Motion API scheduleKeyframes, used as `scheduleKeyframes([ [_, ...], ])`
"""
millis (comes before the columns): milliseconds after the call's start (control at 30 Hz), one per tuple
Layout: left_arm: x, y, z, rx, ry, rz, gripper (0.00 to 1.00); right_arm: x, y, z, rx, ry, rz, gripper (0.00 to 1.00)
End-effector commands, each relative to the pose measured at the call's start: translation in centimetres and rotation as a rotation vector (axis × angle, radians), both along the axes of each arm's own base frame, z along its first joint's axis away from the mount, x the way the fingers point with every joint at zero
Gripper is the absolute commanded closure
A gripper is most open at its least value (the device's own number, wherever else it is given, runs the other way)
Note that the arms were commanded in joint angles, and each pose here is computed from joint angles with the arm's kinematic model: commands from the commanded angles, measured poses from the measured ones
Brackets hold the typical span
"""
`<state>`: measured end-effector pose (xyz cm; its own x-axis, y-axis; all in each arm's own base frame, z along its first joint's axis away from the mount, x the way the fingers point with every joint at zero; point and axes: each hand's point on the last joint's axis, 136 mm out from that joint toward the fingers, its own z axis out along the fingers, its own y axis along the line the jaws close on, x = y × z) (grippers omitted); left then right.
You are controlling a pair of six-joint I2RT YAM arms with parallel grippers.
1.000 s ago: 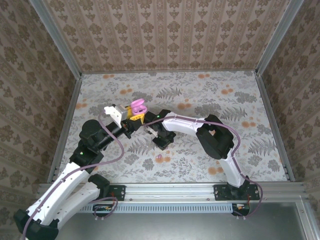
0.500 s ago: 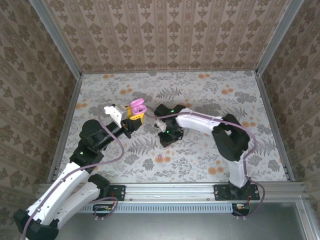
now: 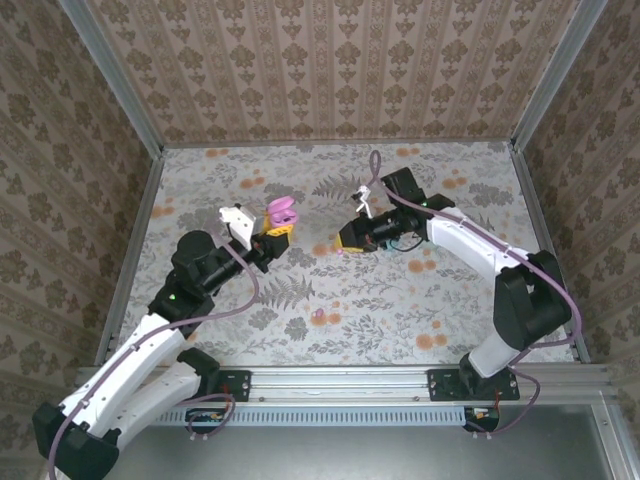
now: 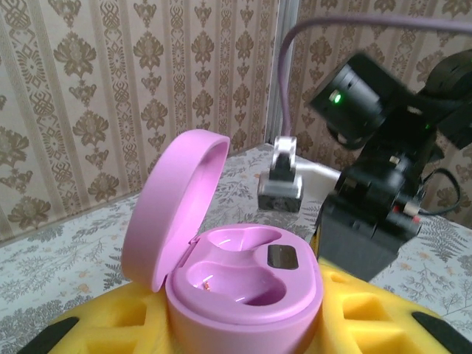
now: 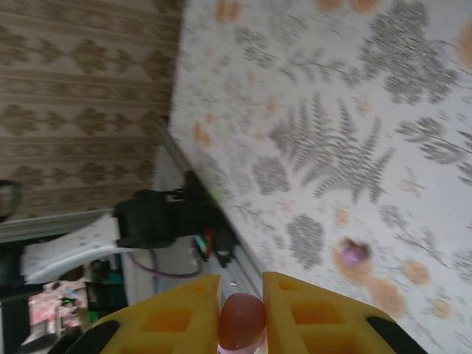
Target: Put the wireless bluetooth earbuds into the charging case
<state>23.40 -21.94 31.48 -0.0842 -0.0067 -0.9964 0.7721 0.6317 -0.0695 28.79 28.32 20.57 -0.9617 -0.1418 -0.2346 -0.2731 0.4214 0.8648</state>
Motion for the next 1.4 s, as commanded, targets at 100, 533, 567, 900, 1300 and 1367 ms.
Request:
scheduleKeyframes([
  [100, 0.3, -0.7, 0.8, -0.015, -0.011, -0.038, 0.72, -0.6, -0.4, 5.2, 0.144, -0.042, 0.013, 0.77],
  [533, 0.5, -1.8, -0.8, 0.014, 0.008, -0.088, 0.72, -0.5, 0.2, 8.9, 0.291, 0.019, 0.004, 0.76],
  [567, 0.5, -1.9, -1.0, 0.019, 0.01, -0.09, 0.72, -0.1, 0.1, 8.6, 0.279, 0.039, -0.03, 0.76],
  [900, 0.7, -1.9, -1.4, 0.032, 0.014, -0.085, 0.72, 2.6, 0.0, 7.4, 0.298, 0.17, -0.241, 0.76],
  [1300, 0.7, -2.1, -2.2, 0.047, 0.022, -0.098, 0.72, 2.7, -0.4, 8.3, 0.319, 0.158, -0.297, 0.76],
  [1367, 0.7, -2.3, -2.6, 0.055, 0.023, -0.109, 0.72, 2.6, -0.5, 9.1, 0.323, 0.108, -0.301, 0.76],
])
